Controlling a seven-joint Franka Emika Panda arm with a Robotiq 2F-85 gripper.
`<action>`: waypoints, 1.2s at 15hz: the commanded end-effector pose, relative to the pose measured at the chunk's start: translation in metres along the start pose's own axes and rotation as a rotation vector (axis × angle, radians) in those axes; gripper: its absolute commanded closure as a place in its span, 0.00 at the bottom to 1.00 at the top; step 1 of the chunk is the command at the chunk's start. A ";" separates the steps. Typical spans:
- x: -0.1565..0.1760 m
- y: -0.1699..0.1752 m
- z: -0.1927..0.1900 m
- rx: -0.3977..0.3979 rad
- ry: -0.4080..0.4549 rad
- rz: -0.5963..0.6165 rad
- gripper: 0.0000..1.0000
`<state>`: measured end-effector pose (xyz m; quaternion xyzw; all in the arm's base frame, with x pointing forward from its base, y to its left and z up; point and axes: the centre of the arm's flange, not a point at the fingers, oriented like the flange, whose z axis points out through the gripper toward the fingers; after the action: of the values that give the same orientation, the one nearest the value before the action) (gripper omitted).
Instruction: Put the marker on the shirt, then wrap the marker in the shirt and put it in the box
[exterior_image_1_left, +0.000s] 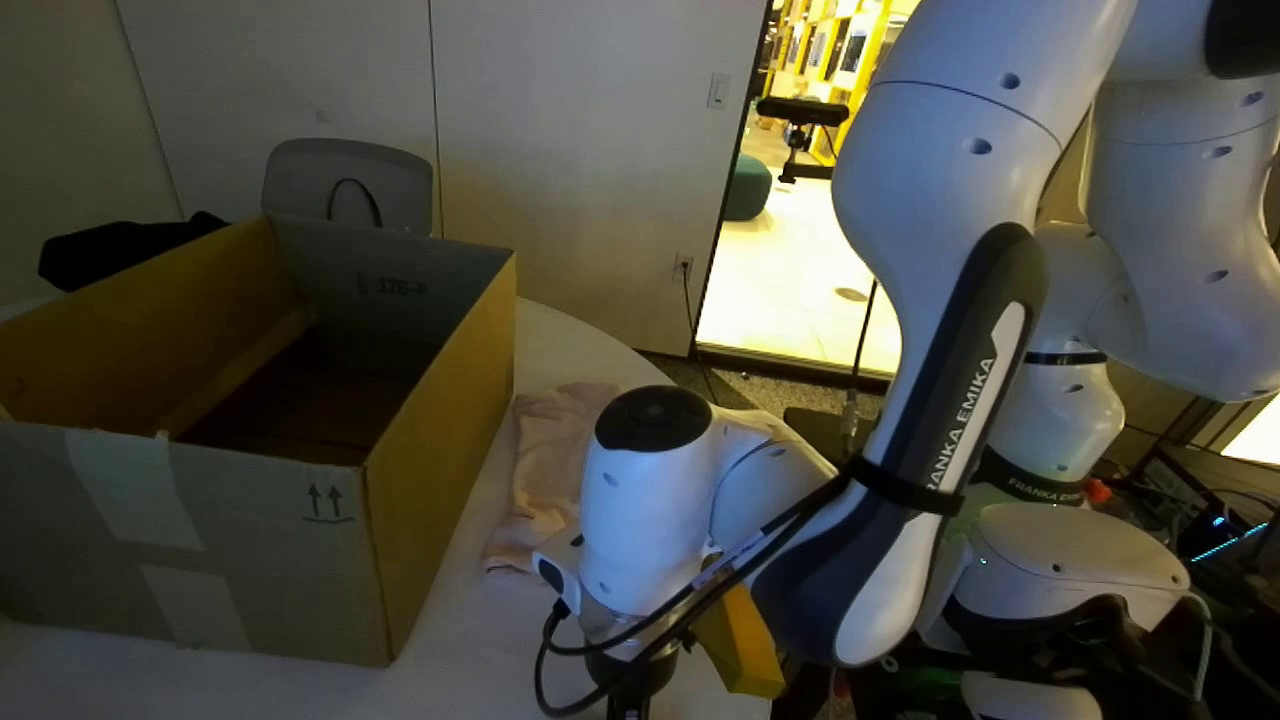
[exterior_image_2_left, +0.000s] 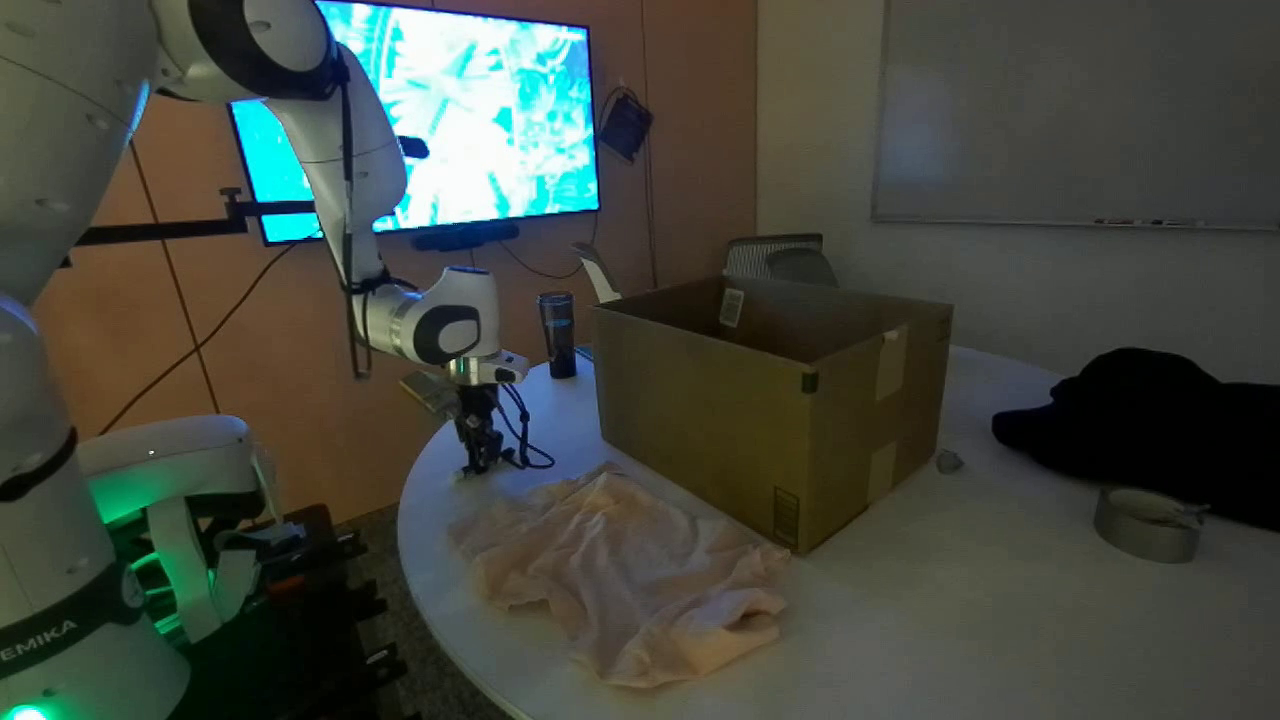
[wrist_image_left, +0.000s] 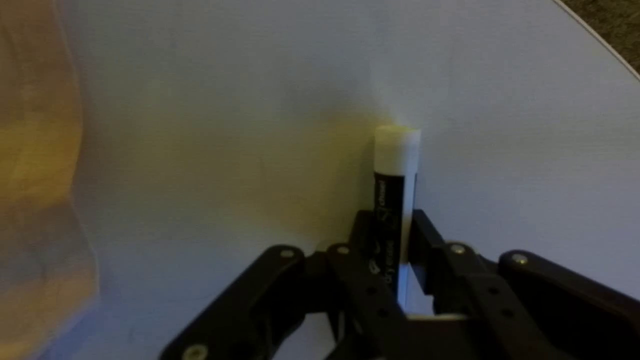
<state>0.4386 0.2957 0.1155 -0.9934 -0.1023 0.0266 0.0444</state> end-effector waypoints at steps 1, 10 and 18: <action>-0.001 0.001 -0.018 0.000 -0.001 0.004 0.94; -0.007 0.029 -0.084 -0.017 0.042 0.038 0.94; 0.008 0.119 -0.103 -0.086 0.071 0.227 0.94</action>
<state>0.4684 0.2001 0.1965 -0.9996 -0.0199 0.0018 0.0210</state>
